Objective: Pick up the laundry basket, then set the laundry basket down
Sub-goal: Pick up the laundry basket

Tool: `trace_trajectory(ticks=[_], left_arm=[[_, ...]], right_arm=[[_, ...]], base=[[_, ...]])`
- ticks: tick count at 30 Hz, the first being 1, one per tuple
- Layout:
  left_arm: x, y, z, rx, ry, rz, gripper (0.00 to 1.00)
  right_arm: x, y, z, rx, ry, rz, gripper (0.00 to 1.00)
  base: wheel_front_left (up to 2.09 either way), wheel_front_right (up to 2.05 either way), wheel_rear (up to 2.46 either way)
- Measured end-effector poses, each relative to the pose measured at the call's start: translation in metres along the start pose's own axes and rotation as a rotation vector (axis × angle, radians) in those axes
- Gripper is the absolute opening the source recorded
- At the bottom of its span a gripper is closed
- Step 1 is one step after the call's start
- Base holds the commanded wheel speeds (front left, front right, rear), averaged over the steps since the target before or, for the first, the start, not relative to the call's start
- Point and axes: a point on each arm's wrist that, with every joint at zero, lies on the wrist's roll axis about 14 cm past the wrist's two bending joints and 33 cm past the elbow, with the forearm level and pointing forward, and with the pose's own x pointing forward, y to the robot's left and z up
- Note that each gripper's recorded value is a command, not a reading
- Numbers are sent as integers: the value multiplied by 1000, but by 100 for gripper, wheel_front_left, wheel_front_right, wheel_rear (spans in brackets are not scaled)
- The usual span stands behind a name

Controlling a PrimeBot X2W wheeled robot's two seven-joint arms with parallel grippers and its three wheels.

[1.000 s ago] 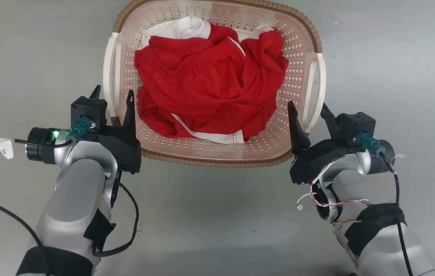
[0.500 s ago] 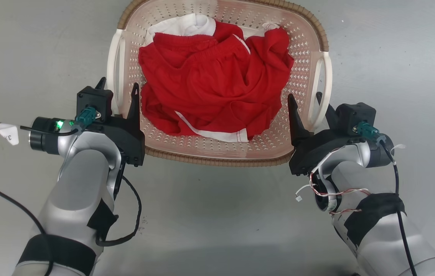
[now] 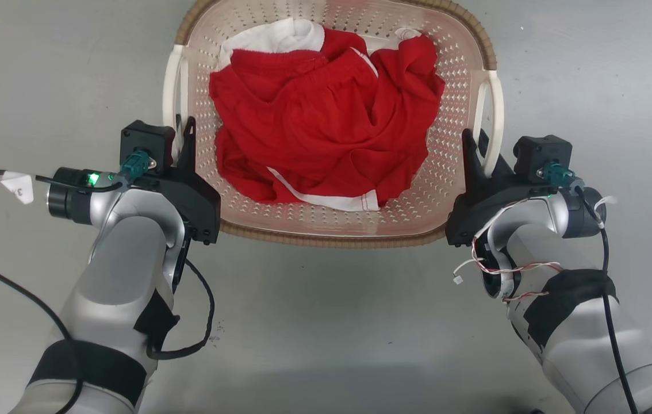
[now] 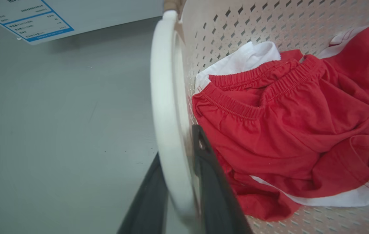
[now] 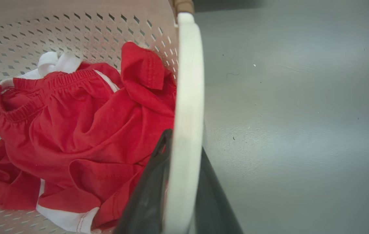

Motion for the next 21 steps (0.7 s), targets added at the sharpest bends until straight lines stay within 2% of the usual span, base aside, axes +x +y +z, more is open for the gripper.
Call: trace_trajectory(ticks=[2, 11, 21], left_arm=[[-1, 1, -3, -2, 9, 3, 0], [-7, 3, -3, -24, 15, 17, 0], [-25, -5, 3, -47, 5, 9, 0]], right_arm=[[2, -1, 2, -11, 0, -3, 0], [2, 3, 8, -29, 3, 7, 0], [-17, 8, 15, -26, -1, 15, 0]], base=[[0, 0, 0], [0, 0, 0], [0, 0, 0]])
